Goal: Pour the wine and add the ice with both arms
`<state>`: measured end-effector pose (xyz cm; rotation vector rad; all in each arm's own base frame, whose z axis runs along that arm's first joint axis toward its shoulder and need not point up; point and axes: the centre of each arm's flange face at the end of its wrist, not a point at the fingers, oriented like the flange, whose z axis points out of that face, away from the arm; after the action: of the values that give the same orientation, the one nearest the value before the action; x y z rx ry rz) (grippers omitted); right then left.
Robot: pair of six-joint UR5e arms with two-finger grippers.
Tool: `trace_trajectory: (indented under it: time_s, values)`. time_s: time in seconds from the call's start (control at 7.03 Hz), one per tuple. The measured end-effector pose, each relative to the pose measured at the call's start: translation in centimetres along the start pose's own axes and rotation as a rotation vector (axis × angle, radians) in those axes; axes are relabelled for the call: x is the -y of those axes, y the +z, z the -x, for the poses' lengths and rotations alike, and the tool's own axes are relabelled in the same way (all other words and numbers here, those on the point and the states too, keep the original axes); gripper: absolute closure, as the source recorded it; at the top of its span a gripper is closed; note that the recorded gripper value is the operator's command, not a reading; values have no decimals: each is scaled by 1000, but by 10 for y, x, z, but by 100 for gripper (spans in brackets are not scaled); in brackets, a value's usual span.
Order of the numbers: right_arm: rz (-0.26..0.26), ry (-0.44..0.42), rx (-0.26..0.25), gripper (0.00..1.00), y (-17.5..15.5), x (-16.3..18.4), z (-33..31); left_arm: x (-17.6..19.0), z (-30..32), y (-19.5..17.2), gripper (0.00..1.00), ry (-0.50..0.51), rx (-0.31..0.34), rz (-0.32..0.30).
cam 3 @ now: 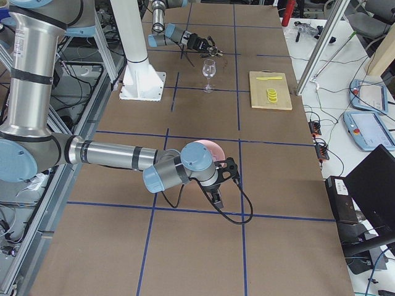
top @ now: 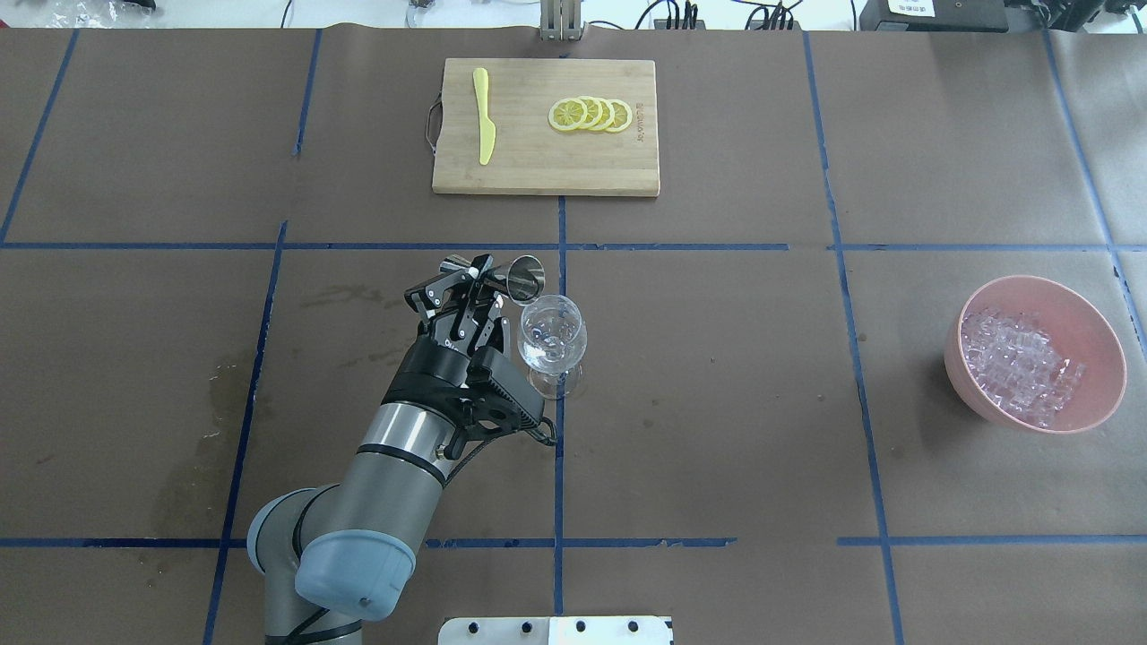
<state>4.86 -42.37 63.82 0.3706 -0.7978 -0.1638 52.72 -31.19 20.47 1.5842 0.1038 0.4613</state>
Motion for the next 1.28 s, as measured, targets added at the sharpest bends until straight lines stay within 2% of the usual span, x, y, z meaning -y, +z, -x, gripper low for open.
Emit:
trace_trajectory:
  time_s: [0.71,1.28]
  values:
    - [7,8,1,0,3,-3,-3,11,1,-8,100,270,53,8]
    - [12,12,6,0,5,-5,-4,13,-6,-17,100,455,62,17]
